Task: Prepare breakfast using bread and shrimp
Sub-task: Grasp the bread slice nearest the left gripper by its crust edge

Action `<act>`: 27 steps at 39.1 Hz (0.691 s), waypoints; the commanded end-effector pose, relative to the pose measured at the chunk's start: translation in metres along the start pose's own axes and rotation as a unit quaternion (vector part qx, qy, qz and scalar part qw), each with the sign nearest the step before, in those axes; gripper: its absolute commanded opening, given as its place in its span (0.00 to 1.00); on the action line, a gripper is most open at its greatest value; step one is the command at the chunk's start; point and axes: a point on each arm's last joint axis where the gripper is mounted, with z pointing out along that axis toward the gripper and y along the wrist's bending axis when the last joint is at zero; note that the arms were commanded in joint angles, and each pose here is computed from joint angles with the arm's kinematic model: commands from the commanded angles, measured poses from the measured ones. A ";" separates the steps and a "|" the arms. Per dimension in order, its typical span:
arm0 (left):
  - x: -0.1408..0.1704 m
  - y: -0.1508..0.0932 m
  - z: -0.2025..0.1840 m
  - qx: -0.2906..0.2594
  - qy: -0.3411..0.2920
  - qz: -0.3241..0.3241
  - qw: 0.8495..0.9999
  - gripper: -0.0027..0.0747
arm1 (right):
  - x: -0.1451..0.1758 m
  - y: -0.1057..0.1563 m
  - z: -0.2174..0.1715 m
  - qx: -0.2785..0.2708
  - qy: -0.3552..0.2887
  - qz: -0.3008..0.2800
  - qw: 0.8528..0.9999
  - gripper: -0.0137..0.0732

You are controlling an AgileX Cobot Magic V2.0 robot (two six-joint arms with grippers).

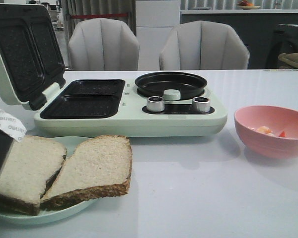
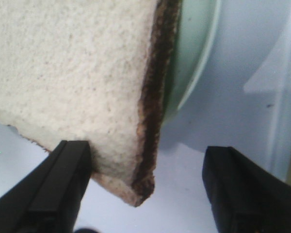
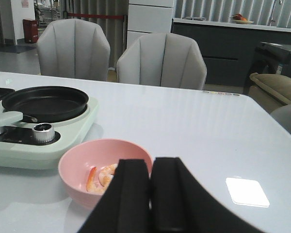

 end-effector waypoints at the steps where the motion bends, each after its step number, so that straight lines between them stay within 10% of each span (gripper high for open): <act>1: -0.001 0.012 -0.004 -0.031 -0.005 0.005 0.999 0.72 | -0.015 0.000 -0.003 0.003 -0.065 -0.003 0.998 0.33; 27: 0.009 0.021 0.020 -0.027 -0.001 0.042 0.999 0.63 | -0.015 0.000 -0.003 0.003 -0.065 -0.003 0.998 0.33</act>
